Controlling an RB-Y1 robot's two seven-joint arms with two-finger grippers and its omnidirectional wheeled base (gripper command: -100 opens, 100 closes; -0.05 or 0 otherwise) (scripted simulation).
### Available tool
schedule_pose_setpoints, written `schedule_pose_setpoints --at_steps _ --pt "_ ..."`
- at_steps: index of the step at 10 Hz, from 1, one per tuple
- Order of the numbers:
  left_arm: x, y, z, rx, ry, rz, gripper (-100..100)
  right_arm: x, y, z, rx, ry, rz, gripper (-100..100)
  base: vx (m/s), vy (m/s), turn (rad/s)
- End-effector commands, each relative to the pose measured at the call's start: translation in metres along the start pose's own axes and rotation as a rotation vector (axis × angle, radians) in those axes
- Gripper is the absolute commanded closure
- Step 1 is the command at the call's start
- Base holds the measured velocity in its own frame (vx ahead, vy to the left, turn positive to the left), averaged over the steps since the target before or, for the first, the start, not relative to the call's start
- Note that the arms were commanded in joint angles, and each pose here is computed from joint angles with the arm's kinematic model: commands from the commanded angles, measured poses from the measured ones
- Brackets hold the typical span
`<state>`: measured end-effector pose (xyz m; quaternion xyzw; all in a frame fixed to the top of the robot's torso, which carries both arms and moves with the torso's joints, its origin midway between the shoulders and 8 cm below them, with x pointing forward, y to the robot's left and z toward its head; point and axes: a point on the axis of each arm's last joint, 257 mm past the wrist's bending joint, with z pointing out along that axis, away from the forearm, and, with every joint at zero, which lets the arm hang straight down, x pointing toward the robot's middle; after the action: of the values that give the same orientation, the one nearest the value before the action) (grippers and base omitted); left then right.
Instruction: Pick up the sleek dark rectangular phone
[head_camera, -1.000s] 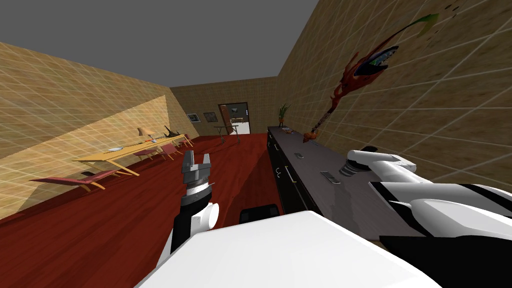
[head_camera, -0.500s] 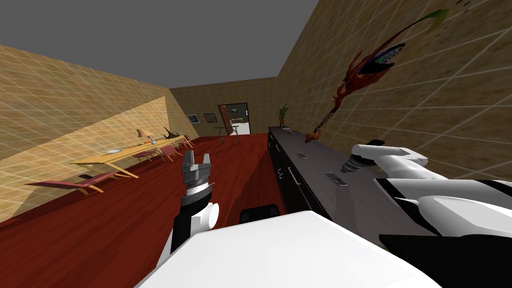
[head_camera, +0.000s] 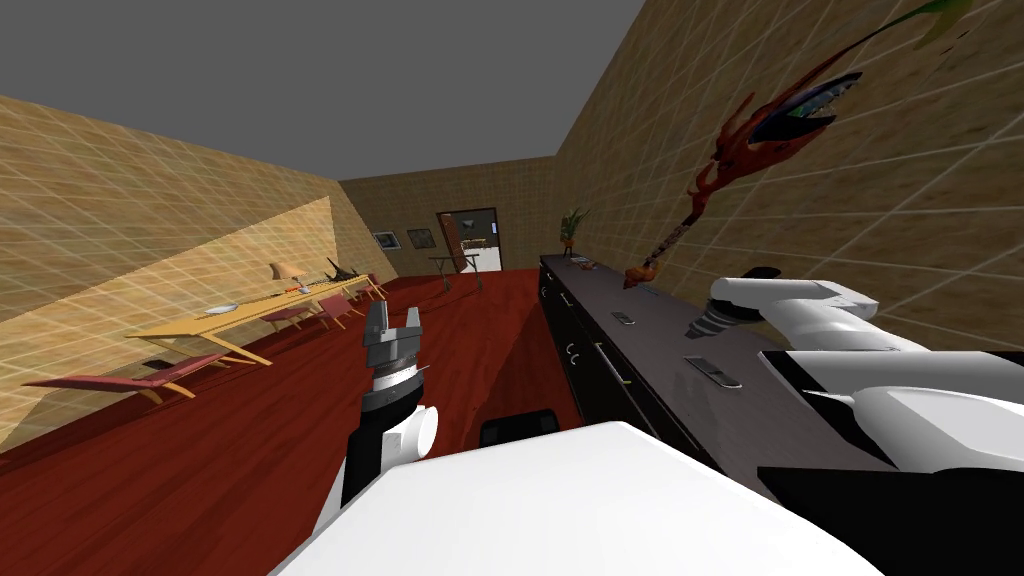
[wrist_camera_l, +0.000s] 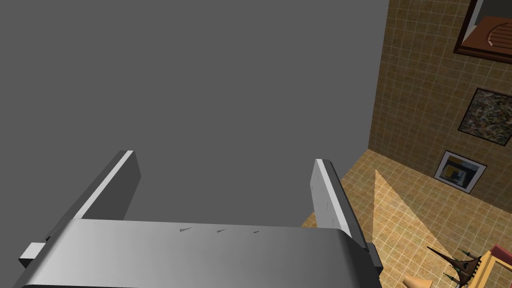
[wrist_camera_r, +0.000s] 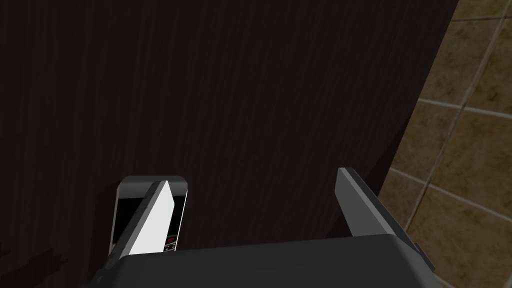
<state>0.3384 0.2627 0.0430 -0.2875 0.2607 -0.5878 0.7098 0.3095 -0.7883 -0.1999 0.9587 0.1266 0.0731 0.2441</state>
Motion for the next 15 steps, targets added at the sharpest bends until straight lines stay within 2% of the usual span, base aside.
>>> schedule_pose_setpoints --at_steps 1,3,6,11,13,15 --pt "0.0 0.0 0.0 0.0 0.0 0.0 0 0.003 0.0 -0.007 0.012 -0.001 0.021 -100 0.132 0.086 0.001" --pt "0.0 0.0 0.0 0.0 0.0 0.0 0 0.005 -0.009 -0.008 0.05 0.006 0.05 -100 0.073 0.055 -0.003" --pt "0.0 0.0 0.0 0.0 0.0 0.0 0 0.007 -0.039 0.001 0.144 0.022 0.099 -100 -0.034 -0.047 -0.016" --pt "0.0 0.0 0.0 0.0 0.0 0.0 0 0.009 -0.126 0.024 0.408 0.062 0.233 -100 -0.126 -0.118 -0.041" --pt "0.0 0.0 0.0 0.0 0.0 0.0 0 0.01 -0.137 0.025 0.442 0.068 0.251 -100 -0.088 -0.082 -0.022" --pt "0.0 0.0 0.0 0.0 0.0 0.0 0 0.009 -0.136 0.025 0.44 0.066 0.251 -100 -0.021 -0.025 0.001"
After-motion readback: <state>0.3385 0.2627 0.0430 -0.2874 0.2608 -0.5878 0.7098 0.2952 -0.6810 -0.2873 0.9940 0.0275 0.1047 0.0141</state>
